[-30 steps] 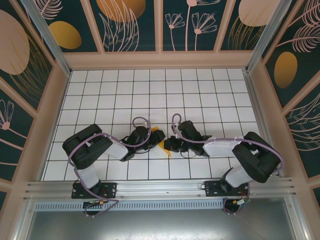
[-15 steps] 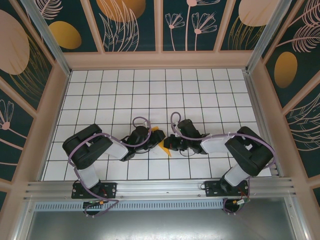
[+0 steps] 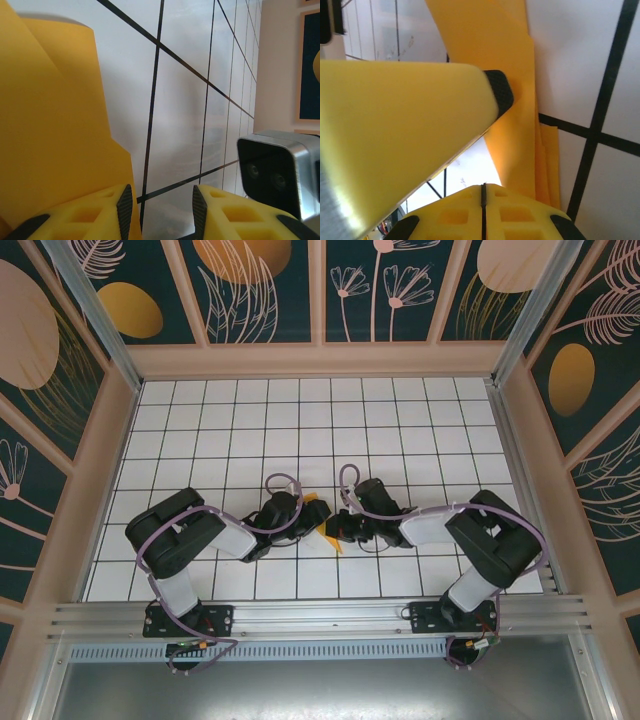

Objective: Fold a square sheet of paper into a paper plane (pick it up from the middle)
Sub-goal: Fold the wing for the fifth time at the center of the table.

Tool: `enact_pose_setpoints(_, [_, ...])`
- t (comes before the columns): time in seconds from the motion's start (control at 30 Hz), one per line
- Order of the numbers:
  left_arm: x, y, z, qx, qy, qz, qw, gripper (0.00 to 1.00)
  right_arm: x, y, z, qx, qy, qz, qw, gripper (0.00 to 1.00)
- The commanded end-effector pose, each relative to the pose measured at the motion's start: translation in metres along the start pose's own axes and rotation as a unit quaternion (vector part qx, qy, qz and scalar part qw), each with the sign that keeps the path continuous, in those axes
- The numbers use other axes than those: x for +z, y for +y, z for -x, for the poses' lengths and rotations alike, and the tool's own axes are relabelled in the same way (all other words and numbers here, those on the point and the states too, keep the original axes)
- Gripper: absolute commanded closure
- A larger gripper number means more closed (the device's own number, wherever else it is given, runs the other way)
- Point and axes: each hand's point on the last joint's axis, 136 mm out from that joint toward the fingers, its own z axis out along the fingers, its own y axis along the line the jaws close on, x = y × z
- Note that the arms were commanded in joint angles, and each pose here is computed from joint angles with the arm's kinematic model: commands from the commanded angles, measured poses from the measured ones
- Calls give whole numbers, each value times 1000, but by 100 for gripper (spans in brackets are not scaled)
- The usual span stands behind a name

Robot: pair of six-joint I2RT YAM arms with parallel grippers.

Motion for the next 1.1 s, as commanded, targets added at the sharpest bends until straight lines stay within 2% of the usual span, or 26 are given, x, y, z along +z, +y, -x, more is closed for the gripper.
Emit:
enact_pose_setpoints(0.0, [0, 49, -4, -5, 4, 85, 996, 60, 6, -10, -2, 4, 8, -13, 1000, 91])
enact_pose_setpoints(0.1, [-2, 47, -4, -2, 3, 82, 997, 60, 6, -38, -16, 27, 18, -49, 998, 93])
enact_pose_setpoints(0.23, [-3, 28, -2, 17, 6, 57, 998, 58, 5, -40, -28, 41, 28, -32, 998, 96])
enact_pose_setpoints(0.37, [-10, -12, 5, 52, 4, 20, 998, 53, 5, -43, -32, 60, 32, -36, 997, 99])
enact_pose_setpoints(0.57, [-26, -47, 27, 89, -34, 37, 995, 48, 6, -47, -34, 110, 13, -43, 993, 100])
enact_pose_setpoints(0.67, [-30, -48, 32, 90, -46, 46, 994, 48, 6, -46, -34, 128, 5, -38, 991, 100])
enact_pose_setpoints(0.87, [-20, -52, 25, 91, -27, 28, 995, 49, 10, -43, -38, 135, 5, -42, 990, 100])
enact_pose_setpoints(1.07, [-6, -37, 21, 86, -16, 61, 994, 49, 11, -45, -39, 137, 5, -48, 989, 100])
